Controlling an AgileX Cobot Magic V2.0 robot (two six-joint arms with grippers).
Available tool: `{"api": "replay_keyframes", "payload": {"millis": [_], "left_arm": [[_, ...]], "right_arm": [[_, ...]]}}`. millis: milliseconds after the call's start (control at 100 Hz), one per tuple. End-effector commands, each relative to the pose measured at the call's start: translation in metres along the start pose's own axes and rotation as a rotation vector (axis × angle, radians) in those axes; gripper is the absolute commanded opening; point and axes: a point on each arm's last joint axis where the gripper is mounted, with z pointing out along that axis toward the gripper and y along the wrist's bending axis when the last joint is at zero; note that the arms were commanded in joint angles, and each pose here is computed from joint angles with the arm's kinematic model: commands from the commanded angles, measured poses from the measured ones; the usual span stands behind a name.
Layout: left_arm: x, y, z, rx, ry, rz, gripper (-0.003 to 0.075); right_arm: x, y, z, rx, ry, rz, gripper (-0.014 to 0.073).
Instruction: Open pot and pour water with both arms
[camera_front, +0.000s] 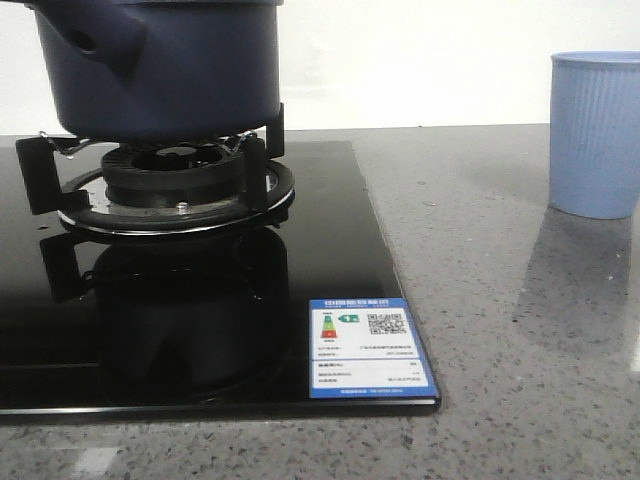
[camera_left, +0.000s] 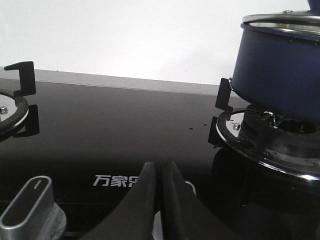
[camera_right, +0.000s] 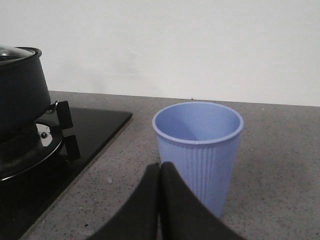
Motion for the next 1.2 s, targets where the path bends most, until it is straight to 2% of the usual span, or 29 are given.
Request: {"api": "replay_keyframes", "payload": {"millis": [0, 140, 310, 380, 430, 500, 530, 600, 680, 740, 1100, 1140, 1190], "left_arm": [[0.003, 0.001, -0.001, -0.002, -0.069, -0.004, -0.0019], [0.003, 0.001, -0.001, -0.002, -0.069, -0.004, -0.0019], [0.003, 0.001, -0.001, -0.002, -0.069, -0.004, -0.0019], [0.003, 0.001, -0.001, -0.002, -0.069, -0.004, -0.0019], [0.003, 0.001, -0.001, -0.002, -0.069, -0.004, -0.0019], [0.003, 0.001, -0.001, -0.002, -0.069, -0.004, -0.0019], [0.003, 0.001, -0.001, -0.002, -0.069, -0.004, -0.0019], [0.003, 0.001, -0.001, -0.002, -0.069, -0.004, -0.0019], [0.003, 0.001, -0.001, -0.002, -0.069, -0.004, -0.0019], [0.003, 0.001, -0.001, -0.002, -0.069, -0.004, -0.0019], [0.003, 0.001, -0.001, -0.002, -0.069, -0.004, -0.0019], [0.003, 0.001, -0.001, -0.002, -0.069, -0.004, -0.0019], [0.003, 0.001, -0.001, -0.002, -0.069, -0.004, -0.0019]], "right_arm": [[-0.012, 0.001, 0.001, -0.023, -0.059, 0.011, -0.0069], [-0.014, 0.000, 0.001, -0.005, -0.082, 0.071, -0.0069], [-0.016, 0.000, -0.001, -0.003, -0.100, 0.071, -0.0069], [-0.017, -0.006, -0.001, 0.062, -0.112, 0.092, -0.0069], [-0.018, -0.014, -0.002, 0.152, -0.134, 0.174, -0.0069], [-0.019, -0.021, -0.007, 0.239, -0.150, 0.154, -0.0069], [-0.019, -0.021, -0.009, 0.260, -0.139, 0.083, -0.0069], [-0.017, -0.020, -0.016, 0.280, -0.094, -0.014, -0.0069], [-0.012, -0.017, -0.025, 0.280, -0.024, -0.056, -0.0069], [-0.003, -0.015, -0.031, 0.278, 0.035, -0.054, -0.0069], [0.060, -0.007, -0.063, 0.278, -0.047, -0.043, -0.0069], [0.065, -0.007, -0.064, 0.278, 0.002, -0.022, -0.0069], [0.066, -0.007, -0.065, 0.278, 0.002, -0.022, -0.0069]]}}
